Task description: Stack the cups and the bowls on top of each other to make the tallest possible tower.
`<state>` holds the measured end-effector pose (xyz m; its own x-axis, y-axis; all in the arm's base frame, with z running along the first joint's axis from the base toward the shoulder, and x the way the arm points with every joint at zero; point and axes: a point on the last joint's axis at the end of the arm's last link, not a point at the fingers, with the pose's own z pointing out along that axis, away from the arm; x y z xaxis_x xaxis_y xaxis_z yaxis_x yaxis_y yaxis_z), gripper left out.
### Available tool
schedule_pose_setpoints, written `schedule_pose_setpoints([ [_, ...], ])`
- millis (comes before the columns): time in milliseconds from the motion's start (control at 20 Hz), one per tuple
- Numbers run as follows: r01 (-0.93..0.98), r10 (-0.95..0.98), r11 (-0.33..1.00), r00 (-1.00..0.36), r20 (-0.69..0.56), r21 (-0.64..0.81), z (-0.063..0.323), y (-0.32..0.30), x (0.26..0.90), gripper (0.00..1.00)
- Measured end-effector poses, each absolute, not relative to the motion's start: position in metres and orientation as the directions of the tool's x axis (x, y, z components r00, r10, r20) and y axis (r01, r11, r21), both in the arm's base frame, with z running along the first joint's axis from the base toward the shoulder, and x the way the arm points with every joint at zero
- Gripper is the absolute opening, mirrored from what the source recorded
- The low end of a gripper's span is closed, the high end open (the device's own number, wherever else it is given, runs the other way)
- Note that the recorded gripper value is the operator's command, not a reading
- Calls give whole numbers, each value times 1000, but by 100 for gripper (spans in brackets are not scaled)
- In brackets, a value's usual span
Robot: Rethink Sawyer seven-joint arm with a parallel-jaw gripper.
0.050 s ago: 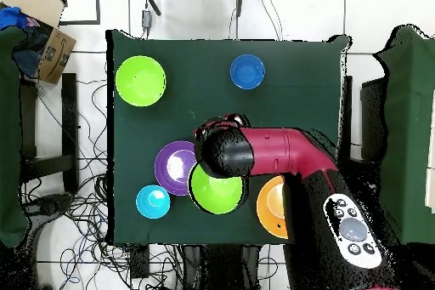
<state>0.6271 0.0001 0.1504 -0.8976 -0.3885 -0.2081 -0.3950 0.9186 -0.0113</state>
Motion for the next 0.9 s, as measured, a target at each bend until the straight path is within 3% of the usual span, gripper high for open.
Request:
schedule_pose_setpoints([
  [900,-395,-386,918,-909,-158,29,152,14,622,100],
])
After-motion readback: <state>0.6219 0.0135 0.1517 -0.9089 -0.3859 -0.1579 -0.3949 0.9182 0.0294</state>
